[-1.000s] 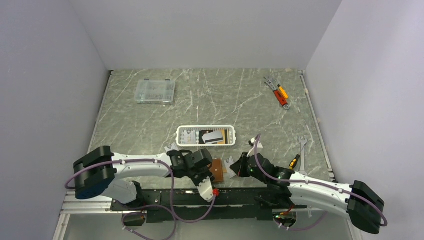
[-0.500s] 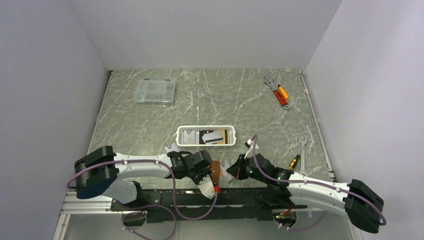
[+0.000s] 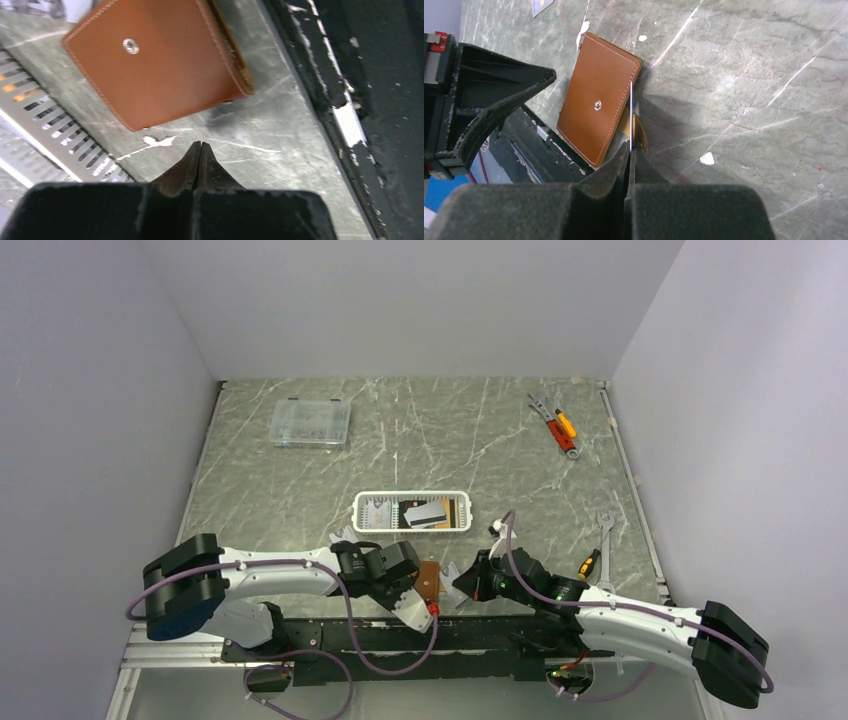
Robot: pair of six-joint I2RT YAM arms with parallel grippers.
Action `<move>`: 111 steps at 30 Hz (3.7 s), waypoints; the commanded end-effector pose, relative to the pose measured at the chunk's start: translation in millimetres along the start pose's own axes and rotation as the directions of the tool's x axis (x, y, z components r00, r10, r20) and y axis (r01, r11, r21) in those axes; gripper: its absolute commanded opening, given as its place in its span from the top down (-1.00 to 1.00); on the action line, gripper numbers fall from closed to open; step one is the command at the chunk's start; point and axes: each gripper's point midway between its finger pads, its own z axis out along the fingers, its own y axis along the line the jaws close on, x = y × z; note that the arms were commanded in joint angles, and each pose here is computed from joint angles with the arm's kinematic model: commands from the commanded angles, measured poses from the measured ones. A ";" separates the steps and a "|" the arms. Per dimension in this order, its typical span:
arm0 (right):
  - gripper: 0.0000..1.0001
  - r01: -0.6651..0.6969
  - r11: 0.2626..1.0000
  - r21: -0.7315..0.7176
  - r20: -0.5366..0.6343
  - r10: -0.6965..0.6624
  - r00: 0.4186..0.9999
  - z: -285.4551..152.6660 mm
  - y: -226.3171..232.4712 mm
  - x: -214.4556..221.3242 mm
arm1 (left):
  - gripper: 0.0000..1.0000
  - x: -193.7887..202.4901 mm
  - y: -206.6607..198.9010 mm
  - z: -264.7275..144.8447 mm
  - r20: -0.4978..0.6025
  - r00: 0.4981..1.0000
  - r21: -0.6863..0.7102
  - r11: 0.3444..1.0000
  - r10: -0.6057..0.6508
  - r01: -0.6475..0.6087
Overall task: Put the credit cards into the card holder
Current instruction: Open the card holder at the center of the board.
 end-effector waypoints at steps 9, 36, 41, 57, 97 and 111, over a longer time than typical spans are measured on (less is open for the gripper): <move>1.00 0.027 0.995 -0.099 -0.001 -0.027 1.000 -3.1 17.5 -0.4 | 1.00 -9.9 -14.8 12.5 -0.031 0.996 0.150 0.985 -0.083 0.087; 1.00 0.080 0.952 -0.296 0.032 -0.074 0.997 -10.5 76.0 -24.8 | 0.82 -45.7 54.6 -44.6 0.134 0.961 0.060 0.970 -0.242 0.236; 1.00 0.091 0.948 -0.304 0.024 -0.088 0.996 -6.8 83.6 -27.6 | 0.65 -53.8 61.3 -74.2 0.195 0.880 0.116 0.901 -0.433 0.418; 1.00 0.166 0.933 -0.320 -0.054 -0.193 0.980 9.8 114.7 -14.7 | -0.08 -39.5 45.0 -82.8 0.247 0.444 0.386 0.507 -0.862 0.771; 1.00 0.372 0.905 -0.208 -0.194 -0.411 0.891 73.1 164.8 -2.2 | -0.23 10.3 15.9 -112.0 0.235 0.482 0.307 0.535 -0.844 0.787; 1.00 0.356 0.918 -0.175 -0.256 -0.391 0.884 91.6 147.5 18.7 | -0.99 8.3 2.3 -90.6 0.128 0.665 0.135 0.677 -0.736 0.724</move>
